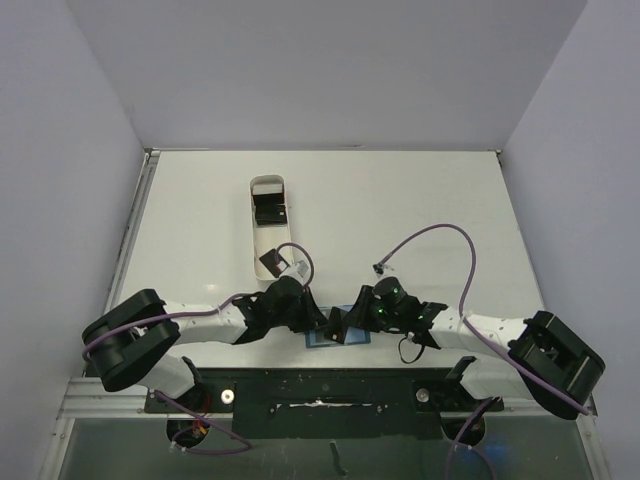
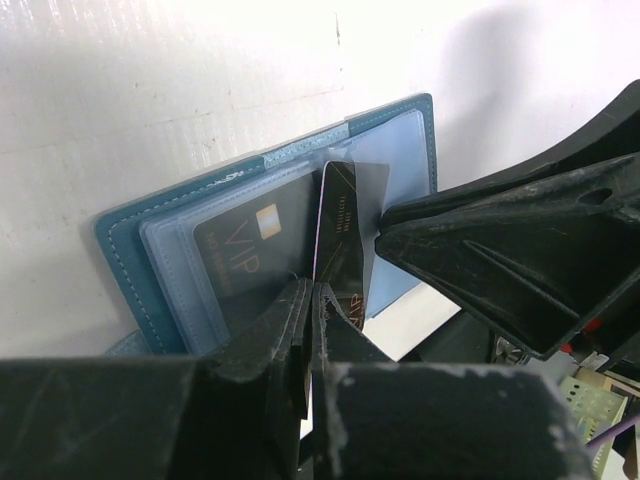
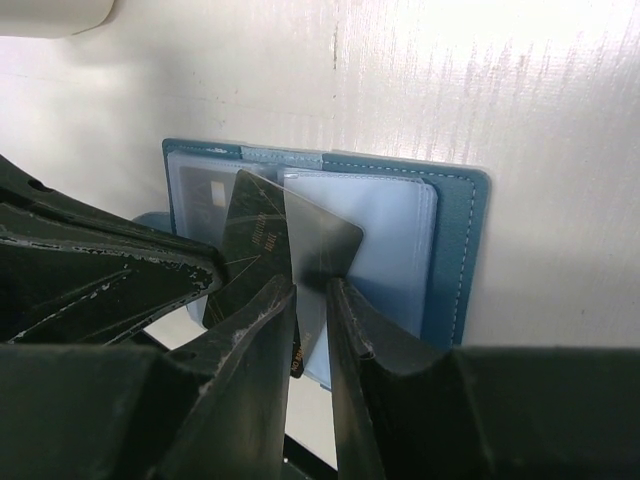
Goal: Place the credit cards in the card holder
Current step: Insert the credit card into the card holder.
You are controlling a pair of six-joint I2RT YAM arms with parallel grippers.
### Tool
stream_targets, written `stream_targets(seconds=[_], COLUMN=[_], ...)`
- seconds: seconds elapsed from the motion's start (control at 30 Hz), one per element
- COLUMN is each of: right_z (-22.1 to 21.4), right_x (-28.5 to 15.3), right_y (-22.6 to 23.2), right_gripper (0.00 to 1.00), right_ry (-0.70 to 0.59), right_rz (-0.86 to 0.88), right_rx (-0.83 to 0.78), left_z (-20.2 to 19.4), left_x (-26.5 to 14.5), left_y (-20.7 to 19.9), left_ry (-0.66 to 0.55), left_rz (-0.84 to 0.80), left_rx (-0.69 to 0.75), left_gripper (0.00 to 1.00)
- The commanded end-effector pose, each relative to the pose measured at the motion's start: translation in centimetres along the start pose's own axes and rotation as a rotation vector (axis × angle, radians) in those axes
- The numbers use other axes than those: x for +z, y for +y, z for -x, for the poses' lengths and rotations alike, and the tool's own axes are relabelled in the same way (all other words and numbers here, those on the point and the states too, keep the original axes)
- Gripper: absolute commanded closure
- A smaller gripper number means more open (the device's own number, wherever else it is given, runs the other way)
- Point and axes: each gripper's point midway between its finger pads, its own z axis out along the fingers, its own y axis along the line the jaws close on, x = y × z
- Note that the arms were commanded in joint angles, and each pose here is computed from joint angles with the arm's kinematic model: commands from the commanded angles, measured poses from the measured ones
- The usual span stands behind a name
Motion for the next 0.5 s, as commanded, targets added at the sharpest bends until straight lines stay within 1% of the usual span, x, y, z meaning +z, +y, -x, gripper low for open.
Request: stream_targets(seconds=[0.0,0.1,0.2,0.3,0.47], right_z=[0.5,1.2,2.3,2.9,2.4], right_x=[-0.7,-1.7,-3.0,-3.8,-3.6], right_y=[0.8,1.0,0.3,-0.7,-2.2], right_gripper=[0.78,0.73,0.68,0.68,0.69], right_ry=[-0.022,-0.041,-0.087,-0.112,-0.091], right_rz=[0.021,0.003,-0.051,-0.093,-0.120], right_rx=[-0.011,-0.039,-0.066,-0.082,-0.066], left_z=[0.6,1.0,1.3,1.4,1.7], left_x=[0.0,0.0,0.0,0.1,0.3], left_y=[-1.1,-0.5,-0.2,-0.1,-0.2], left_ry=[-0.025,-0.050,-0.072,-0.081,-0.094], left_rz=[-0.047,-0.017,-0.006,-0.003,-0.003], left_rx=[-0.019,-0.024,-0.040,-0.046,-0.063], left_gripper=[1.00,1.00,1.00,1.00,1.00])
